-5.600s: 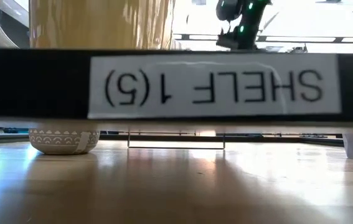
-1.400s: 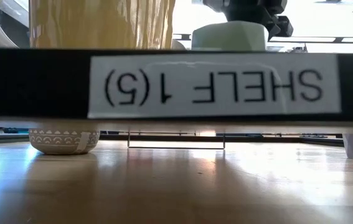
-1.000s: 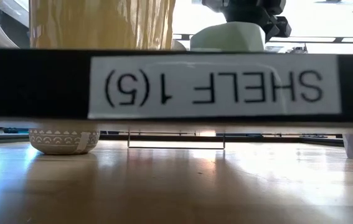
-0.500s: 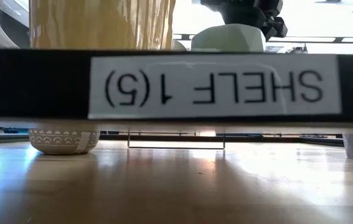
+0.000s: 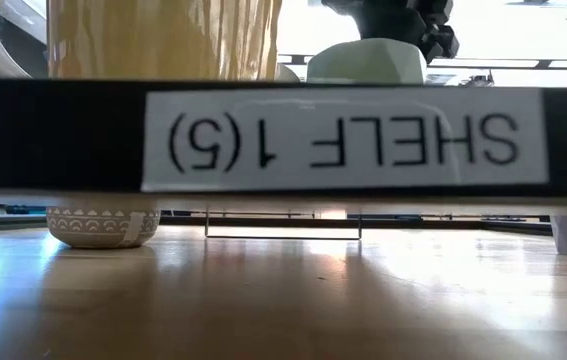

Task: Place coffee mugs
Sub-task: Put the red mug on the shelf

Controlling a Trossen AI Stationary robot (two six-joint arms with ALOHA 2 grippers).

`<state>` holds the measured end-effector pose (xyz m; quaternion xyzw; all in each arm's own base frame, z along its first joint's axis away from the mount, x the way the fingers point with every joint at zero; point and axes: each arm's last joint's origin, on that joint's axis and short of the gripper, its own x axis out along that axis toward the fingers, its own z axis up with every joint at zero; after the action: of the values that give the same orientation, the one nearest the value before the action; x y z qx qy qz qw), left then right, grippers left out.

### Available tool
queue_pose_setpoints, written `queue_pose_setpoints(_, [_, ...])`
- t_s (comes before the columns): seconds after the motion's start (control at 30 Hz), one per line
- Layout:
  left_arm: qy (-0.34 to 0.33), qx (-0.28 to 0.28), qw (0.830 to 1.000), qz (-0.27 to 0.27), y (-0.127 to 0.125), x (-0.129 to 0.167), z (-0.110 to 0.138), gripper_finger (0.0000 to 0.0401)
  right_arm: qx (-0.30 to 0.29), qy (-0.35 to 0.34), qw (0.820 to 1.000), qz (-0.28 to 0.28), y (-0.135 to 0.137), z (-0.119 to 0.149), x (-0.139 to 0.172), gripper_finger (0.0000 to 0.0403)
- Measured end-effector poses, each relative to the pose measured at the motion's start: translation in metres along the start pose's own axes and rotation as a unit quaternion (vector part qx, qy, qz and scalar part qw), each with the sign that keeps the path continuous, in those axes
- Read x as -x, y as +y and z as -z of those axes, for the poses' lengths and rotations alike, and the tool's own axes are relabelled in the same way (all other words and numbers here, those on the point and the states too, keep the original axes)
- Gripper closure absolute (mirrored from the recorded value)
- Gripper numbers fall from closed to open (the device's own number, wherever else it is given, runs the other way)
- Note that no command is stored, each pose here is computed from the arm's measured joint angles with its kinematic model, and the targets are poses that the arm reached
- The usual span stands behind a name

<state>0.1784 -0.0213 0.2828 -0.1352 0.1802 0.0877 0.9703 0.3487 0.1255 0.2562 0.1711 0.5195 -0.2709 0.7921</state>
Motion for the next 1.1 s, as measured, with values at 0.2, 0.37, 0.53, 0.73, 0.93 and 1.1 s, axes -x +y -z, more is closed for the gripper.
queue_pose_setpoints(0.2, [0.0, 0.0, 1.0, 0.0, 0.0, 0.0, 0.0, 0.0314, 0.017, -0.042, 0.999, -0.005, 0.002, -0.015, 0.019, 0.0316])
queue_pose_setpoints(0.37, [0.001, -0.001, 1.0, -0.001, 0.0, 0.0, 0.0, 0.0314, 0.05, -0.07, 0.996, -0.012, 0.004, -0.026, 0.044, 0.0316])
queue_pose_setpoints(0.53, [0.013, -0.004, 1.0, -0.005, 0.001, 0.0, 0.003, 0.0314, 0.1, -0.071, 0.992, 0.006, -0.001, -0.026, 0.081, 0.0316])
queue_pose_setpoints(0.73, [0.02, -0.006, 1.0, -0.008, 0.002, 0.0, 0.004, 0.0314, 0.136, -0.104, 0.981, 0.093, -0.014, -0.006, 0.108, 0.0316])
queue_pose_setpoints(0.93, [0.019, -0.005, 1.0, -0.007, 0.001, 0.0, 0.004, 0.0314, 0.131, -0.107, 0.975, 0.142, -0.049, 0.027, 0.095, 0.0316])
queue_pose_setpoints(1.1, [0.019, 0.003, 1.0, -0.007, 0.001, 0.0, 0.004, 0.0314, 0.051, -0.13, 0.982, 0.13, -0.096, 0.059, 0.074, 0.0316])
